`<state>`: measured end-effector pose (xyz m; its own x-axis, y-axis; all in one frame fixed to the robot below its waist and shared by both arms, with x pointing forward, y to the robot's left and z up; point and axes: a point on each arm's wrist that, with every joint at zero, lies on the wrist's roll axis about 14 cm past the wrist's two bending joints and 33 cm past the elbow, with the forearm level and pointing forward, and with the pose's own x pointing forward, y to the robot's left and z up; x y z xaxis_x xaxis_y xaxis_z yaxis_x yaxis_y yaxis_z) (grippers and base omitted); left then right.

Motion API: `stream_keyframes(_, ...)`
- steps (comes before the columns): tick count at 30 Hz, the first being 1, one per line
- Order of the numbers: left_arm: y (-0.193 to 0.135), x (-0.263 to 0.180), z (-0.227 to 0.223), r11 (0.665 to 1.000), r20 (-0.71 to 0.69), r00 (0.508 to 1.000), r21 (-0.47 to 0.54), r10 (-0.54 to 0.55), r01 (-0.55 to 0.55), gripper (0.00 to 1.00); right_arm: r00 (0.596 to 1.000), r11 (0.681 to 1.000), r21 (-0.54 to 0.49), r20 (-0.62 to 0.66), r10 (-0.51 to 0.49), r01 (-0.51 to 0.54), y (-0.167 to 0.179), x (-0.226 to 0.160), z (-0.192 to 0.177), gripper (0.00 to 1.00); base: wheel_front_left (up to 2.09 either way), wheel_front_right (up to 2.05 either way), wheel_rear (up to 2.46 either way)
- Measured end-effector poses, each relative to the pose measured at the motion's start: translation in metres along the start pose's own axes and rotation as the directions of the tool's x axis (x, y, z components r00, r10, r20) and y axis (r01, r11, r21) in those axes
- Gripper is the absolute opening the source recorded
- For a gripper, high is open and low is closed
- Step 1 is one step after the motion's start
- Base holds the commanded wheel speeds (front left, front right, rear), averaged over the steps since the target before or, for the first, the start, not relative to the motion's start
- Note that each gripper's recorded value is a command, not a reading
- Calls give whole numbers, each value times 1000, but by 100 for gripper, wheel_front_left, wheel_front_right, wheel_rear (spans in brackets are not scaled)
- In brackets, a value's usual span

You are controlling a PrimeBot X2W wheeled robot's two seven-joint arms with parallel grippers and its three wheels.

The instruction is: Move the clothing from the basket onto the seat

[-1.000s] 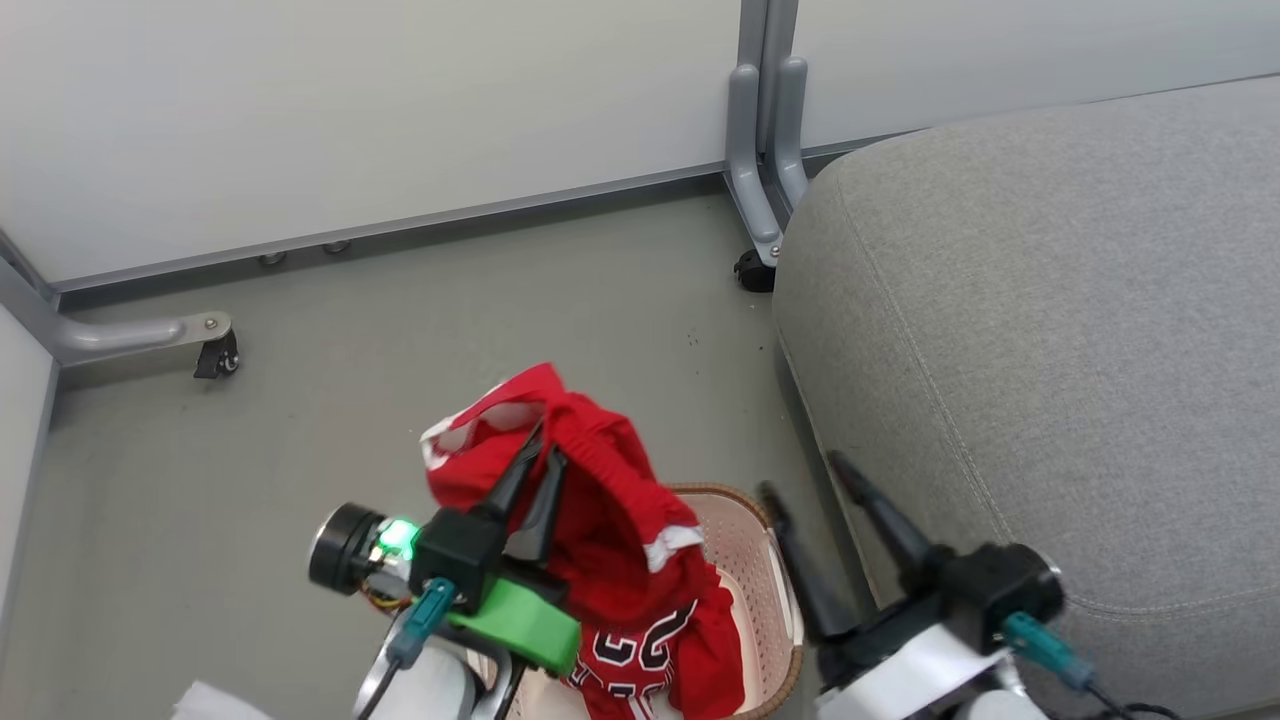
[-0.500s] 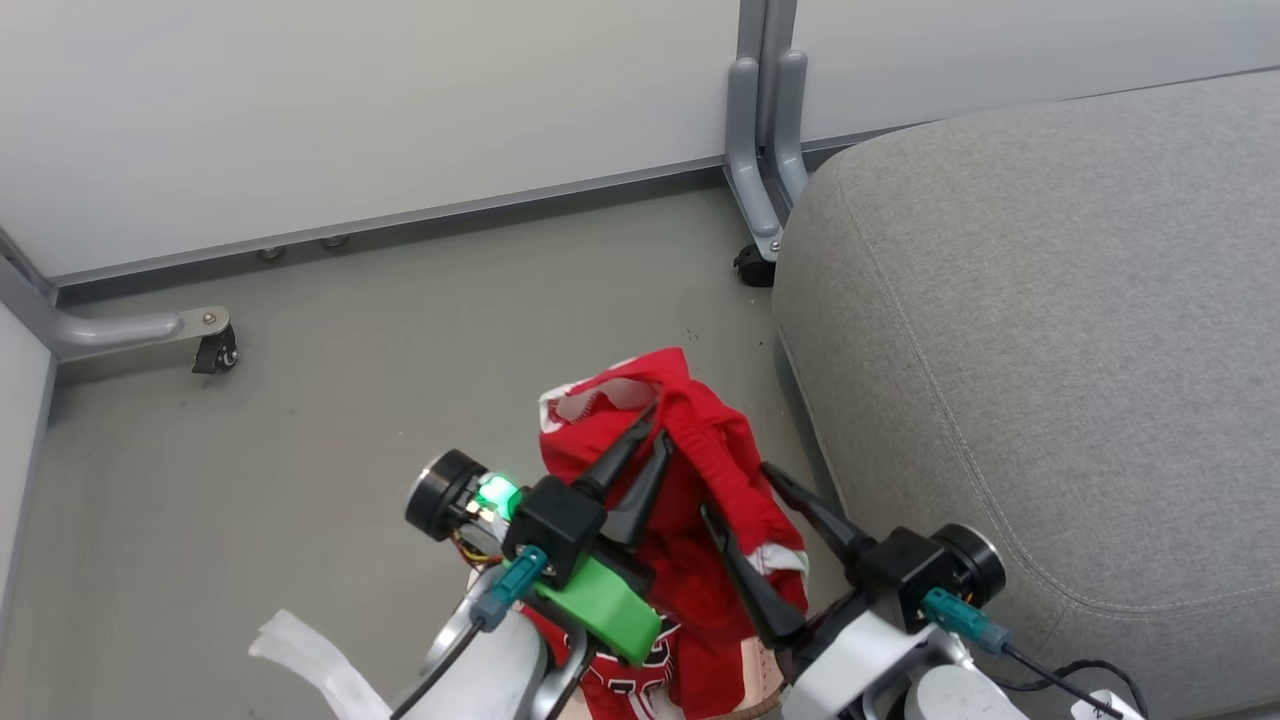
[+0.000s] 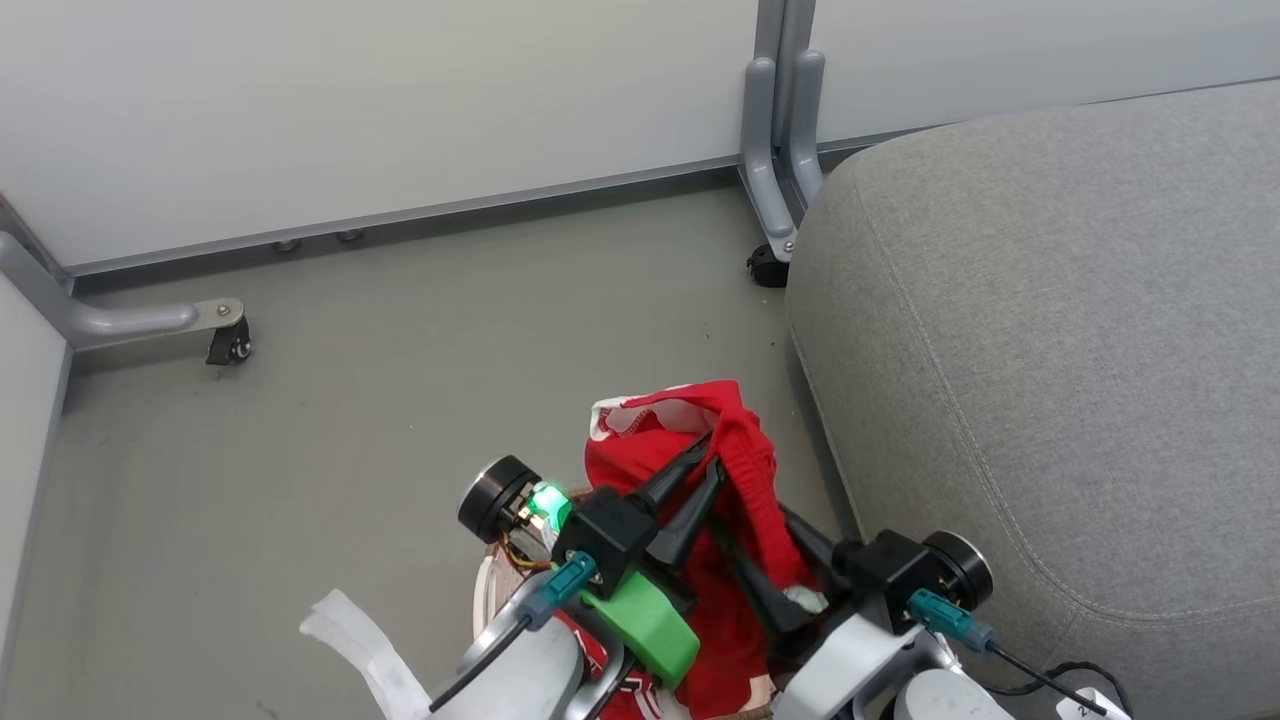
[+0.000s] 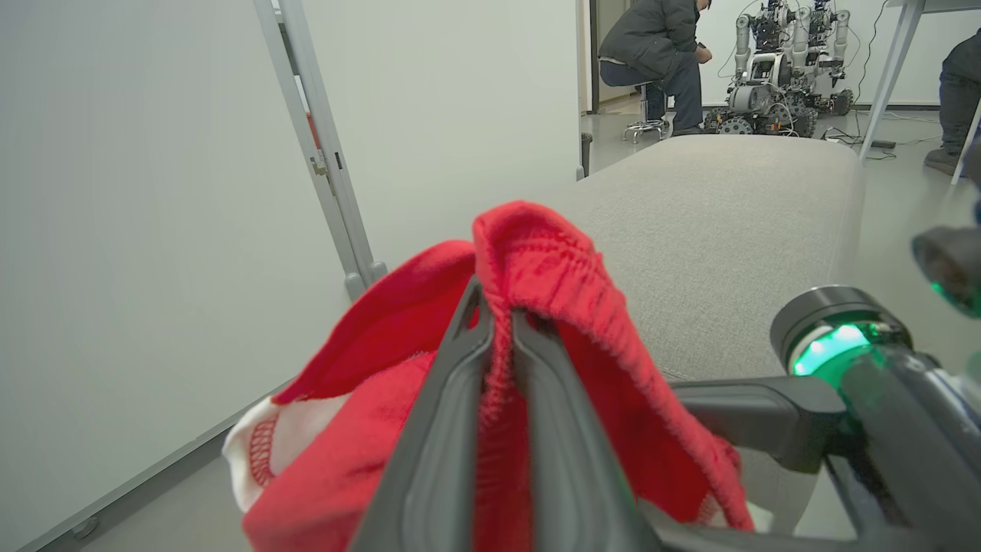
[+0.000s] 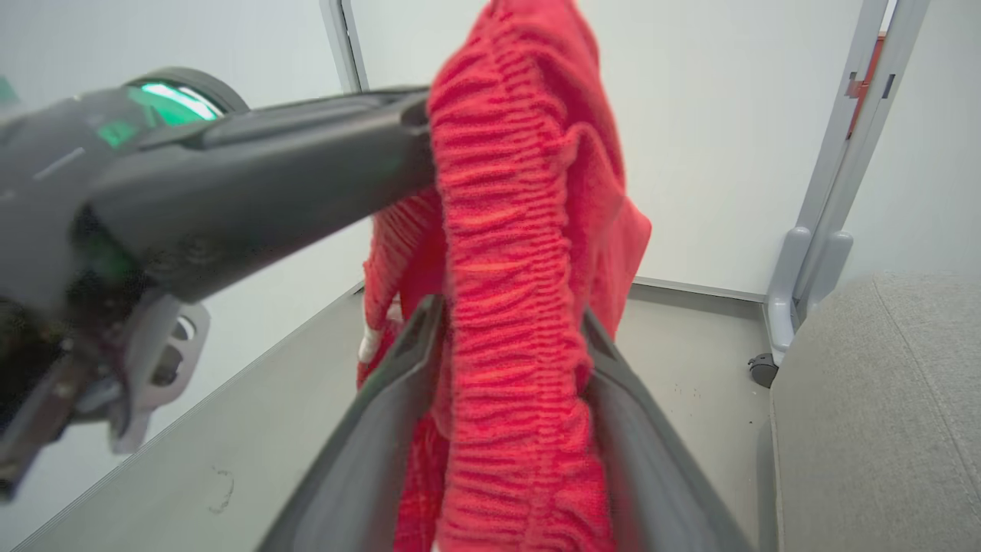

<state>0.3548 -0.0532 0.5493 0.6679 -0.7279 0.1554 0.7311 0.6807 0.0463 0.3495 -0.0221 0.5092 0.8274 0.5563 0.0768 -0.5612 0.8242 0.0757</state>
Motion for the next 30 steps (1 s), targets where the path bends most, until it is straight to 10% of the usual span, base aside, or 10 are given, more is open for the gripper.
stream_keyframes(12, 3, -5, -5, 999, -13, 1000, -39, 26, -26, 0, 1000, 1000, -6, 9, -11, 11, -5, -1, 4, 0, 0, 0, 0)
stream_keyframes(14, 2, -5, -5, 998, -13, 1000, -49, 26, -27, 42, 1000, 1000, -6, 12, -15, 15, -7, -1, 5, 0, 0, 0, 0)
stream_keyframes(15, 1, -6, -5, 999, -13, 1000, -47, 21, -22, 100, 1000, 1000, -5, 13, -17, 17, -7, -1, 5, 0, 0, 0, 0)
stream_keyframes(30, 5, -14, -8, 997, -23, 999, -67, 34, -35, 100, 999, 999, -13, 27, -44, 44, -17, -1, 9, 0, 0, 0, 0)
